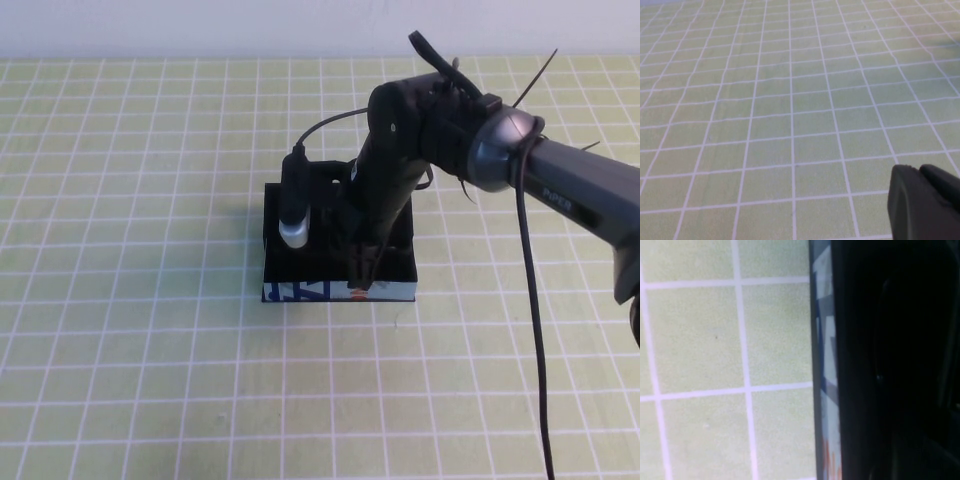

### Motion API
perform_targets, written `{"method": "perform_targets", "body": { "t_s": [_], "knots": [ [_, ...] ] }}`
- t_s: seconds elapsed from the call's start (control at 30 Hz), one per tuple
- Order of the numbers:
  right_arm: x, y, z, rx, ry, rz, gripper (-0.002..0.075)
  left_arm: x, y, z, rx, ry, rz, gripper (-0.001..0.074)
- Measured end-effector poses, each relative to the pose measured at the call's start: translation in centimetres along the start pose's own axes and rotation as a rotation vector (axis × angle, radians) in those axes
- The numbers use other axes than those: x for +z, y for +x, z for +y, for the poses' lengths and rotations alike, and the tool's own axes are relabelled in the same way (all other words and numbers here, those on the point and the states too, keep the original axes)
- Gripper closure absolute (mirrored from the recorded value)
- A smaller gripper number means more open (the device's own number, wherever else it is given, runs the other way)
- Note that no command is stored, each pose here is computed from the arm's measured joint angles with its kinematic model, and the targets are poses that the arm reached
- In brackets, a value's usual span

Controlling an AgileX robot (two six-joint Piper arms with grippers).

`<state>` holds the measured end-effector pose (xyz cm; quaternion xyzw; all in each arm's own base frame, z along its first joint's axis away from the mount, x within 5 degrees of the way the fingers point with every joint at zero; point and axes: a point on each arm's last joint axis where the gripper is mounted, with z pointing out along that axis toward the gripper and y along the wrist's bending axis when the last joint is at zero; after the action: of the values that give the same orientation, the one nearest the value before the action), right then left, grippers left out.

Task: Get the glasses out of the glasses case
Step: Pick up the glasses from the glasses case, then place the glasses on the table

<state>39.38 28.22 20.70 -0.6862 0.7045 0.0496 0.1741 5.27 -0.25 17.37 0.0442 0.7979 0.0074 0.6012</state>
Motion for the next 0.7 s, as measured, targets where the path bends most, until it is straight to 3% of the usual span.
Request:
{"method": "perform_targets", "body": {
  "t_s": [0.3,0.53,0.7],
  "knots": [
    [-6.1,-1.0,0.3,0.175,0.026,-0.022,0.0669,0.0,0.0,0.0,0.0,0.0,0.0,0.0739],
    [-11.4,-0.2,1.3,0.493,0.096,-0.004,0.067,0.0,0.0,0.0,0.0,0.0,0.0,0.0739],
    [-13.3,3.1,3.1,0.782,0.135,-0.005,0.067,0.0,0.0,0.0,0.0,0.0,0.0,0.0739]
  ]
}}
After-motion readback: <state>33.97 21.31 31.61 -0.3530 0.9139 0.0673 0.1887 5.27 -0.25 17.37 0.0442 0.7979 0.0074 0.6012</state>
